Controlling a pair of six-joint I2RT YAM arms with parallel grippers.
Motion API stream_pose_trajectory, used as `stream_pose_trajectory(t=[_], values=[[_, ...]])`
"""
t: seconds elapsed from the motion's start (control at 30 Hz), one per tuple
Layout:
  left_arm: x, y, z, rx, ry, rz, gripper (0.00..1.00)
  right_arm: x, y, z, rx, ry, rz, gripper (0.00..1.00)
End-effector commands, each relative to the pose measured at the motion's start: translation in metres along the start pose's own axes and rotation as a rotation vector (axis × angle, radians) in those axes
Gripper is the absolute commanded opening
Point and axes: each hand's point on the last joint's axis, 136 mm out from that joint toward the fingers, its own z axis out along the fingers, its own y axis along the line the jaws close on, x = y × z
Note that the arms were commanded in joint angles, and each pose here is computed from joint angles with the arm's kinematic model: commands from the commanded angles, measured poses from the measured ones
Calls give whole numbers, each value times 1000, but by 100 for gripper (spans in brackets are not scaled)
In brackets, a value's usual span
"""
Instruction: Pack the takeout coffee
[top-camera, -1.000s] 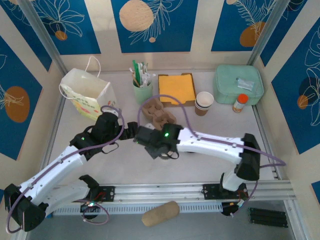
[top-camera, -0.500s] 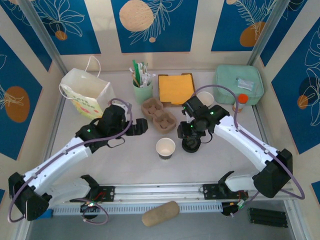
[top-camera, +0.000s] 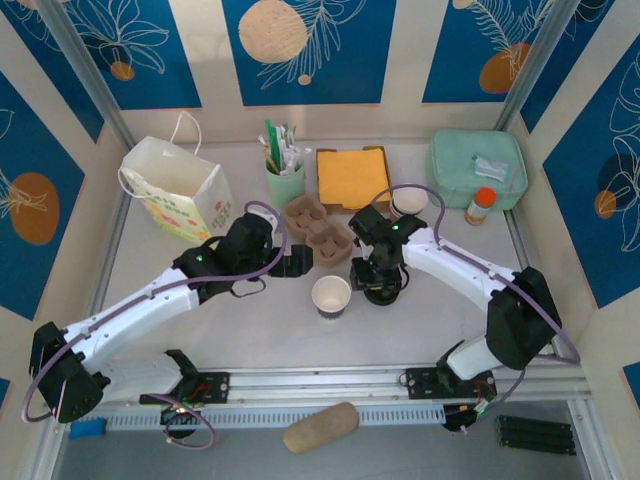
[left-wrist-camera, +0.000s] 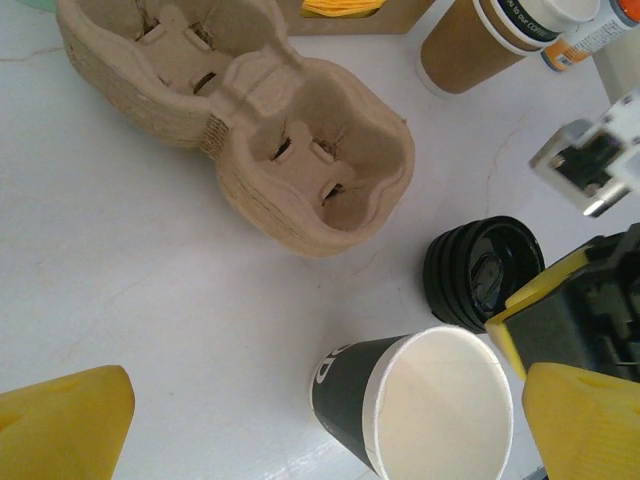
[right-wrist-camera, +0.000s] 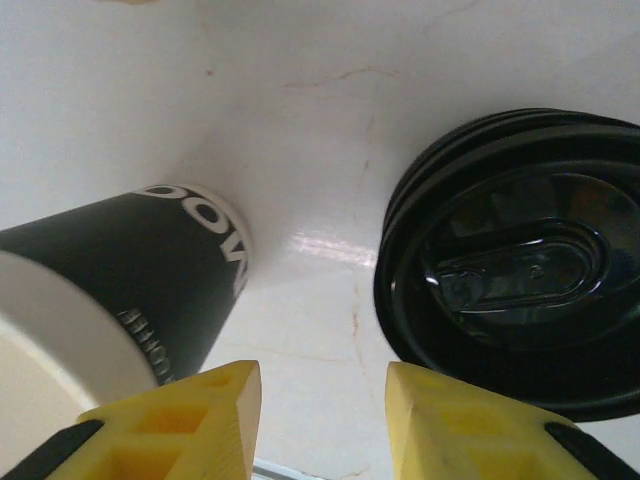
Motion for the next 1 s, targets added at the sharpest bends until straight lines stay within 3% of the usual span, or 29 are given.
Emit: stream_pose_trajectory(t=[0.0, 0.47, 0.8, 0.97], values=[[-3, -4, 0, 4, -19, -7, 99, 1, -6, 8, 47, 5, -25, 39], [-3, -3, 1, 8, -25, -19, 99, -5, -18, 27, 145, 20, -55, 37], [-3, -3, 0, 7, -33, -21, 99, -5, -22, 30, 163, 18, -63, 22], [-3, -3, 0, 9, -32, -20, 99, -5, -24, 31, 170, 18, -64, 21]])
